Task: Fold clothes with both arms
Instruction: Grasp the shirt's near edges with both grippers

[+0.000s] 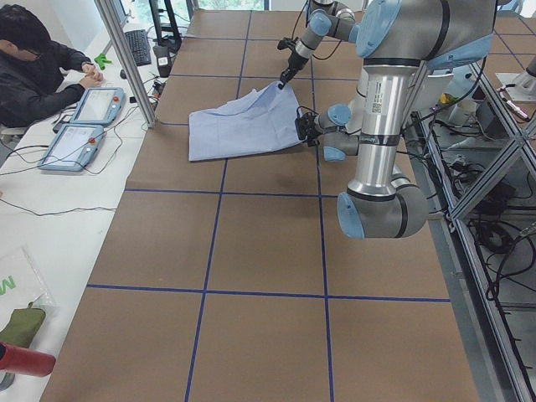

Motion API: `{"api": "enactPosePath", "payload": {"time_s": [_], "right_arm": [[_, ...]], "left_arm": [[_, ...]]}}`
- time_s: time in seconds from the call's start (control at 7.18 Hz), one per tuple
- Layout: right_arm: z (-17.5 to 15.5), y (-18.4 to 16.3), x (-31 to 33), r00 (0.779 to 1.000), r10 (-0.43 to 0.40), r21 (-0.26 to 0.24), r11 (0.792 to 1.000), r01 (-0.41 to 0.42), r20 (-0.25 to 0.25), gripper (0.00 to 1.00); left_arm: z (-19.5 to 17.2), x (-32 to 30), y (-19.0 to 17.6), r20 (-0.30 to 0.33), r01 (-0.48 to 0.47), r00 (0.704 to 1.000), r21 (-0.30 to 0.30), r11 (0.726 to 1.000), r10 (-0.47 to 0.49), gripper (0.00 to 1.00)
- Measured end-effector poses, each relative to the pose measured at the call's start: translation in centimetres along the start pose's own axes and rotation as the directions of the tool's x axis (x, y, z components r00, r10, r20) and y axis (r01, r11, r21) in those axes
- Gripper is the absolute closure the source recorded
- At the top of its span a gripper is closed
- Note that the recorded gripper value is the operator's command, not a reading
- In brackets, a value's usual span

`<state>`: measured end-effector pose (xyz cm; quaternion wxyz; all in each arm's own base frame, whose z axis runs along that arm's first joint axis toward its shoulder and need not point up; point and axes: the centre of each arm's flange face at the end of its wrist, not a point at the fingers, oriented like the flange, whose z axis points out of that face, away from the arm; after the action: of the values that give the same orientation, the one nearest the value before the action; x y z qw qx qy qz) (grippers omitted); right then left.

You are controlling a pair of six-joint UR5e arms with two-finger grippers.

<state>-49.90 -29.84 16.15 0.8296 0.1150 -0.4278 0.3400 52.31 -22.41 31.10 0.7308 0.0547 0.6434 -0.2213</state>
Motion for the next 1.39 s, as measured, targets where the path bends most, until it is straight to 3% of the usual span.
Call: {"api": "enactPosePath", "payload": {"time_s": [0.42,0.7,0.98,1.11,1.39], "right_arm": [[0.1,0.0,0.2,1.000,-0.001,0.002,1.000,0.001,-0.004,1.00],[-0.9,-0.7,0.9,1.000,0.004,0.000,1.000,-0.004,0.011,1.00],[-4.6,-1.2,2.8,0.999,0.005,-0.030,1.000,-0.004,0.032,1.00],[-7.2,-1.4,3.6,1.000,0.005,-0.047,0.999,-0.004,0.030,1.00],[-8.9,-1.1,3.8,1.000,-0.005,-0.054,0.998,0.006,0.014,1.00]], "left_arm": [[-1.2,0.9,-0.1,-0.027,0.001,1.000,-0.006,1.000,-0.001,1.00],[-5.9,4.2,-0.4,-0.099,0.010,0.995,-0.053,0.999,-0.015,1.00],[-12.4,8.3,-0.8,-0.136,0.010,0.990,-0.116,0.993,-0.026,1.00],[-15.1,10.2,-1.0,-0.126,0.005,0.992,-0.140,0.990,-0.023,1.00],[-16.2,11.3,-3.3,-0.071,-0.031,0.997,-0.100,0.994,0.024,1.00]]}}
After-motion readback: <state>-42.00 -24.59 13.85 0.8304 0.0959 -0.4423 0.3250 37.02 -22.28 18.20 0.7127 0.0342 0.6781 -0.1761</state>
